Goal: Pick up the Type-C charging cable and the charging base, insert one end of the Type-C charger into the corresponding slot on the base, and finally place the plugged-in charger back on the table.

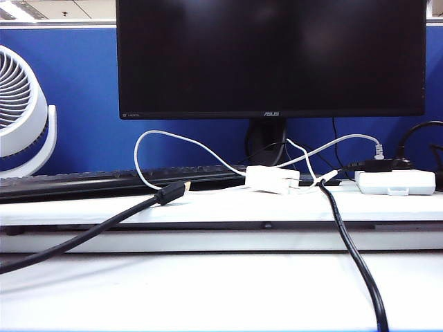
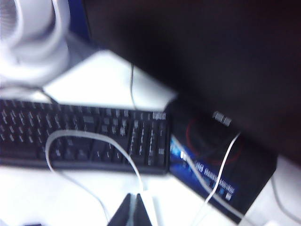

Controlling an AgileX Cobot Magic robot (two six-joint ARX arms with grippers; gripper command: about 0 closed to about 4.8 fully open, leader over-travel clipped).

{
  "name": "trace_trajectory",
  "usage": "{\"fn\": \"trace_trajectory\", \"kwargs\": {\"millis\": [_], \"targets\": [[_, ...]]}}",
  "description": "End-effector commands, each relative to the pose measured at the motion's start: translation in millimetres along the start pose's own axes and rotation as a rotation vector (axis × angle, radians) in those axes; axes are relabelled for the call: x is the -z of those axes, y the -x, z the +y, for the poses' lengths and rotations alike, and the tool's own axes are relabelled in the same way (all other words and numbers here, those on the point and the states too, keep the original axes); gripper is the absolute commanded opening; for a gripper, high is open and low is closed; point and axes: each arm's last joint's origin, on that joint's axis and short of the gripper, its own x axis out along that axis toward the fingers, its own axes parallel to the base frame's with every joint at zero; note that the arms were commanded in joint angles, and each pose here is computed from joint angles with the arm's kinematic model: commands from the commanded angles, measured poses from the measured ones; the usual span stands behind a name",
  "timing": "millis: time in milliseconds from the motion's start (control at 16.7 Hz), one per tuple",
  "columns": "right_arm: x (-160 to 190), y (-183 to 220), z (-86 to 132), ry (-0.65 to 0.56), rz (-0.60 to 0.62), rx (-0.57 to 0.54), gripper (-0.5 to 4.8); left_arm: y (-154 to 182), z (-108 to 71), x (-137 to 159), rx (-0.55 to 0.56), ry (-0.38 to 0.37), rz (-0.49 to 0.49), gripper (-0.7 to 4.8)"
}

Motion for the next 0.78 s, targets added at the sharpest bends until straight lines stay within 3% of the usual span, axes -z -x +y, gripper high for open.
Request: {"fn": "trace_trajectory", "kwargs": {"millis": [60,240,360,480,540,660,780], "targets": [[-9,35,7,0.009,-0.094,0.014,-0.01,48,-30.4,11,-0.132,-0.060,-0.125,-0.06],[-12,81,15,0.021,-0.184,0.060,-0.01,109,-54.0,35,-0.162,-0.098,-0.280,-0.06],[-13,110,21,0.004,-0.251,0.067,-0.01,154,-52.6,56,-0.091,-0.103,-0.383,-0.06],[-11,134,25,0.012,-0.304,0.095,-0.01,191,-40.2,76,0.053,-0.105,-0.456,-0.06],[-10,139,26,0.014,-0.315,0.097,-0.01,198,-35.8,80,0.080,-0.108,-0.467,-0.06],[-7,142,28,0.011,-0.304,0.092,-0.01,204,-31.9,84,0.123,-0.200,-0.477,-0.06],[10,125,26,-0.093,-0.312,0.106,-0.01,198,-36.1,85,0.146,-0.293,-0.452,-0.06]]}}
